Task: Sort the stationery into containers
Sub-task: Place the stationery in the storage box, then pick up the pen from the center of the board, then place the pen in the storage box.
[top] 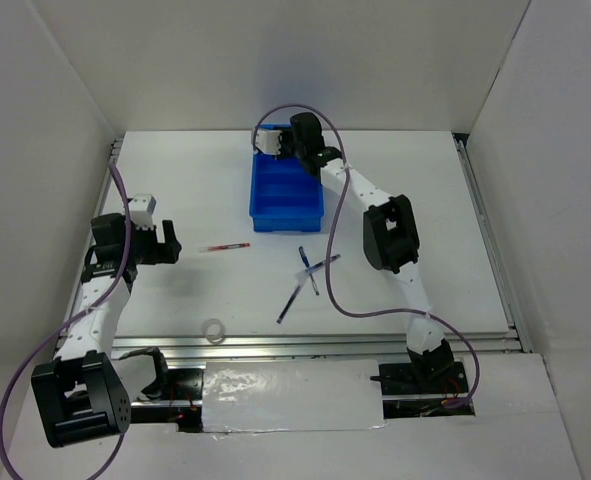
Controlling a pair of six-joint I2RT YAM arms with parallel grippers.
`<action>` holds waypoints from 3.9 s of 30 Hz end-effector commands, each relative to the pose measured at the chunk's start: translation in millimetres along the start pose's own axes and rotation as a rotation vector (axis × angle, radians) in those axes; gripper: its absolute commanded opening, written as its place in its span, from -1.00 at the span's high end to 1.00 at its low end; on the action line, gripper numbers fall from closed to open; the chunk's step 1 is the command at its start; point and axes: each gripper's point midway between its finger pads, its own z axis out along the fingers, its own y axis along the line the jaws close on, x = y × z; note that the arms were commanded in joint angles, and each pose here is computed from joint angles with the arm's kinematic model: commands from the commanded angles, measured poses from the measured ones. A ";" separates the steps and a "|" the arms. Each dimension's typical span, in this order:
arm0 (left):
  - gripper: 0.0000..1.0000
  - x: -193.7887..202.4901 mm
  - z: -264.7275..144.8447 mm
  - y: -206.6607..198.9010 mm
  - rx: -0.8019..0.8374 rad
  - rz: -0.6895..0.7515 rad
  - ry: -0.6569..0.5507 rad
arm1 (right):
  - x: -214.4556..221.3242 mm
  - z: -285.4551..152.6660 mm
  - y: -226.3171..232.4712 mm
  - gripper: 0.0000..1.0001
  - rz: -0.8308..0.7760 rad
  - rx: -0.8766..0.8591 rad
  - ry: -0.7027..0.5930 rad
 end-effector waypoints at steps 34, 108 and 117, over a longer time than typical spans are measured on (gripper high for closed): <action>-0.98 -24.4 -8.9 -24.1 0.147 0.103 -0.084 | 0.1 -5.5 -70.4 -0.21 0.038 0.200 -0.090; 1.00 -198.6 61.2 -174.6 0.464 1.172 -0.160 | 62.8 -337.7 56.0 -0.91 1.224 -0.220 0.082; 1.00 -245.2 172.7 -232.0 0.370 1.175 -0.305 | 70.6 -338.1 65.3 -0.91 1.242 -0.215 0.102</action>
